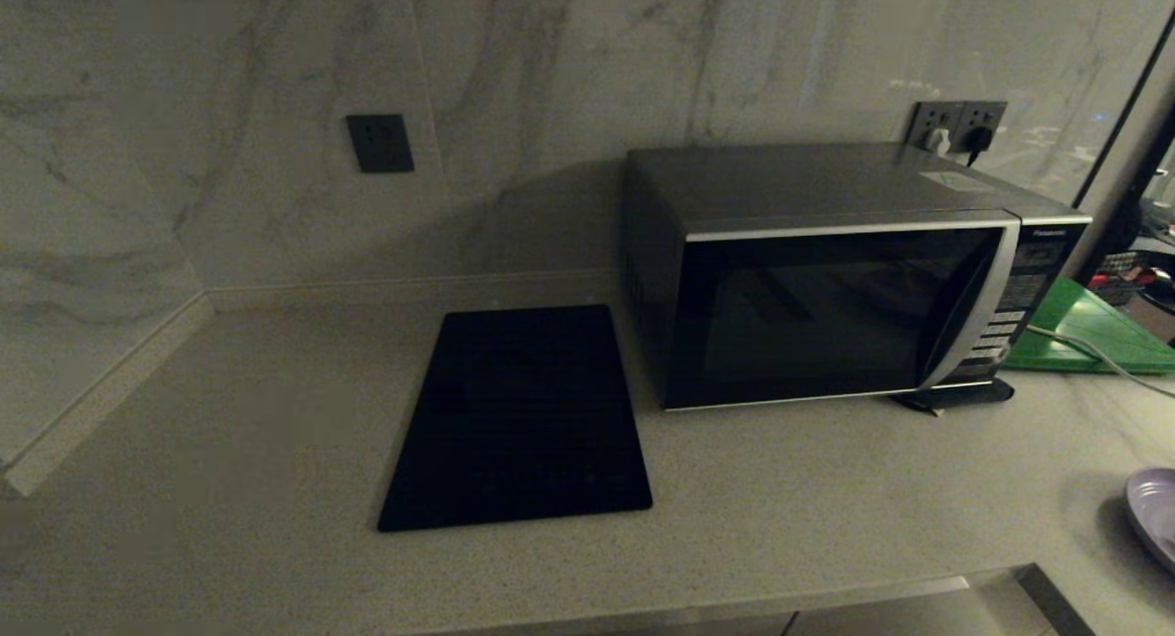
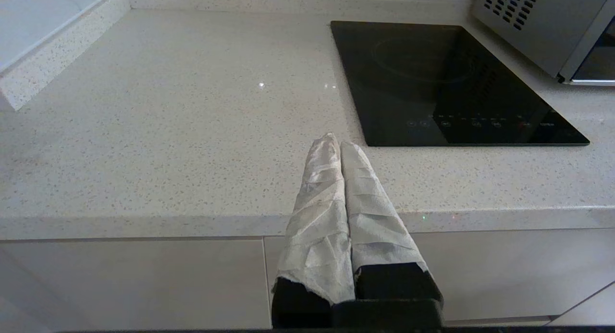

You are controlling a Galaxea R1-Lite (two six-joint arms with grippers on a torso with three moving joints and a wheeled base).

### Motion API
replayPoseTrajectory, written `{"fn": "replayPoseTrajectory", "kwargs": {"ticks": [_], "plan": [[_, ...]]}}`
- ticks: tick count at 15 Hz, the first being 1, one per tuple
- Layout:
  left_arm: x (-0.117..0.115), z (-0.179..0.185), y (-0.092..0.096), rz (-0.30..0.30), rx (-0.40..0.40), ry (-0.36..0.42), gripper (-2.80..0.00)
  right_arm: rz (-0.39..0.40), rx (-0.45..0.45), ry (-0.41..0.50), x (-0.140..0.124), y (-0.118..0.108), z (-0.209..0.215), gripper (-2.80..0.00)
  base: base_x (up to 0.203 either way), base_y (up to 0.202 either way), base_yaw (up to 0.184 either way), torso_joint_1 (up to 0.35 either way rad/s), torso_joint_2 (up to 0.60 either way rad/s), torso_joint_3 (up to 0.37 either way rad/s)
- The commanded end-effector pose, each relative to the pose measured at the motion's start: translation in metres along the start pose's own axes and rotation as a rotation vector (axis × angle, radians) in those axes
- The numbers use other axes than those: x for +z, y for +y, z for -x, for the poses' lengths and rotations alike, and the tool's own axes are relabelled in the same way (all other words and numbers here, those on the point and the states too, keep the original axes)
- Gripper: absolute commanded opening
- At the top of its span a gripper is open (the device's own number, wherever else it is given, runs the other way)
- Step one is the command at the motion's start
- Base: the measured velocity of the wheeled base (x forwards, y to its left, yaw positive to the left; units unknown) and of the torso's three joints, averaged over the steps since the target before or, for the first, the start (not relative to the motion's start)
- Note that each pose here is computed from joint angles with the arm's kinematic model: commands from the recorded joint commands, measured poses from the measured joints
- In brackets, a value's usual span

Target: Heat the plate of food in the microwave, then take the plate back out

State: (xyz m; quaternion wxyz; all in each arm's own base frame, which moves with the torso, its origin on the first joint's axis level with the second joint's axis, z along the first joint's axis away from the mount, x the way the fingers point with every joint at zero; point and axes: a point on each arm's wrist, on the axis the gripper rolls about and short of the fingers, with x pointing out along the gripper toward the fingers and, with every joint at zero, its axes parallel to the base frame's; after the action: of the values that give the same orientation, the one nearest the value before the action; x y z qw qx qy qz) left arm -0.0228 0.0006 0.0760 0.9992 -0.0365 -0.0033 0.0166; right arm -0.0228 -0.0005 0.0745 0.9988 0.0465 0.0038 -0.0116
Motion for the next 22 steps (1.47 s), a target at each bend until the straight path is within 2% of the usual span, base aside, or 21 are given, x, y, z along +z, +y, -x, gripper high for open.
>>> {"fn": "replayPoseTrajectory", "kwargs": {"ticks": [1,22], "plan": [[0.0001,-0.0001,0.0,0.001,0.0,0.001,-2.8,0.0,0.0,0.002,-0.0004,0.0,-0.0001,-2.8,0.0,0.0,0.0,0.0,0.0,0.0],[0.0001,-0.0001,0.0,0.001,0.002,0.001,-2.8,0.0,0.0,0.002,-0.0004,0.0,-0.0001,-2.8,0.0,0.0,0.0,0.0,0.0,0.0]]}}
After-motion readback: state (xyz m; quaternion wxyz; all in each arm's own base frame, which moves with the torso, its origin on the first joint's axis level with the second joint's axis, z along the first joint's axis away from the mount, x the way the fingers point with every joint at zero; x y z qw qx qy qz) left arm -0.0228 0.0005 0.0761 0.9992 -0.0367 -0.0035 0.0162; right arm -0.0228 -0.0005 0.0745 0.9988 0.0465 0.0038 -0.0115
